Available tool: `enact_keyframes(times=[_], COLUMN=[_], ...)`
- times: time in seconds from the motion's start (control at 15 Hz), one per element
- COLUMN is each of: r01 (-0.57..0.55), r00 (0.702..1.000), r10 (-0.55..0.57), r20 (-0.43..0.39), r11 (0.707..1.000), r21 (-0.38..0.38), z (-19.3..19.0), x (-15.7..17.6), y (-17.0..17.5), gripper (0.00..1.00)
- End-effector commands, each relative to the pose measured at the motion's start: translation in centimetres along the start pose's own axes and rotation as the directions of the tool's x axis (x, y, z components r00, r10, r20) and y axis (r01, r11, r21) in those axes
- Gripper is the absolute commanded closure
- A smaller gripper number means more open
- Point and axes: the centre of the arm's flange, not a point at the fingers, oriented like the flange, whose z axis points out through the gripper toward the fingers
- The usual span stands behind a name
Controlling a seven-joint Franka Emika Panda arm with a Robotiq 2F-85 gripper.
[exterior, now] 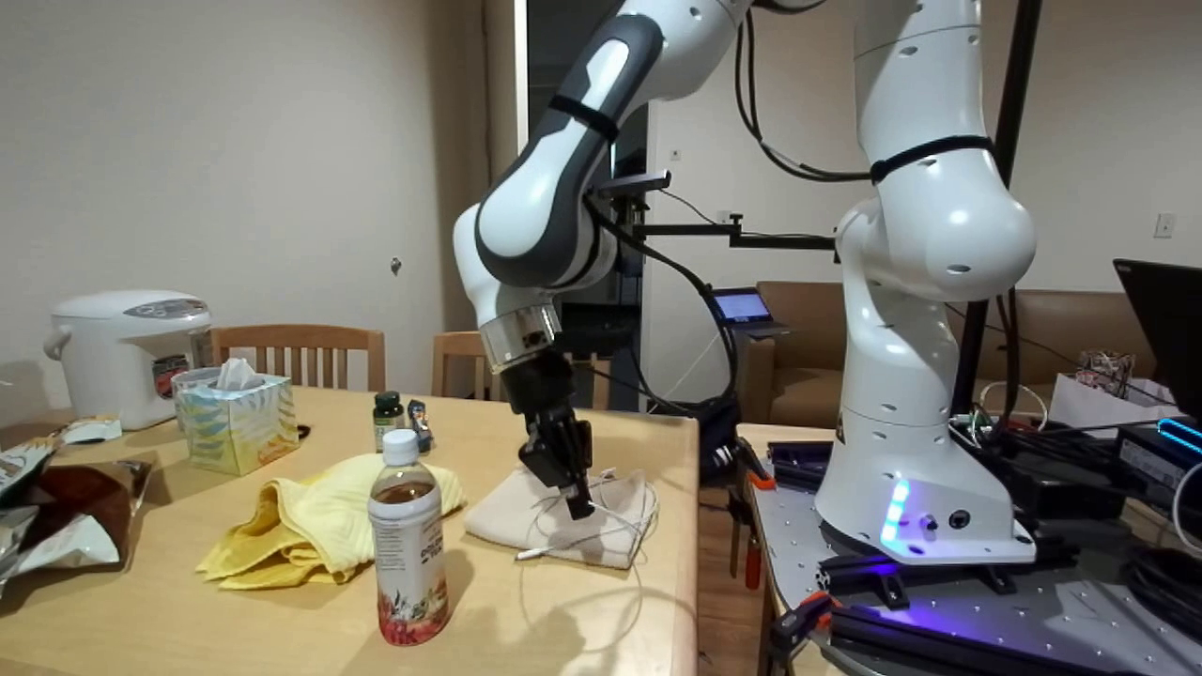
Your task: Pick up the cable on the table and make a circle with it.
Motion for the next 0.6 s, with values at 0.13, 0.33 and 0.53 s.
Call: enact_keyframes(times=[0.13,0.33,0.53], r01=[-0.004,-0.019,-0.029], r00=[1.0,0.999,0.999], r10=[0.0,0.012,0.021], r20=[0.022,0.032,0.034], r11=[0.983,0.974,0.969], r21=[0.184,0.225,0.244], z=[1.8,2.6,3.3], x=[3.3,4.1,4.7], y=[-1.4,-1.7,-1.6], gripper=[0.98,0.65,0.46])
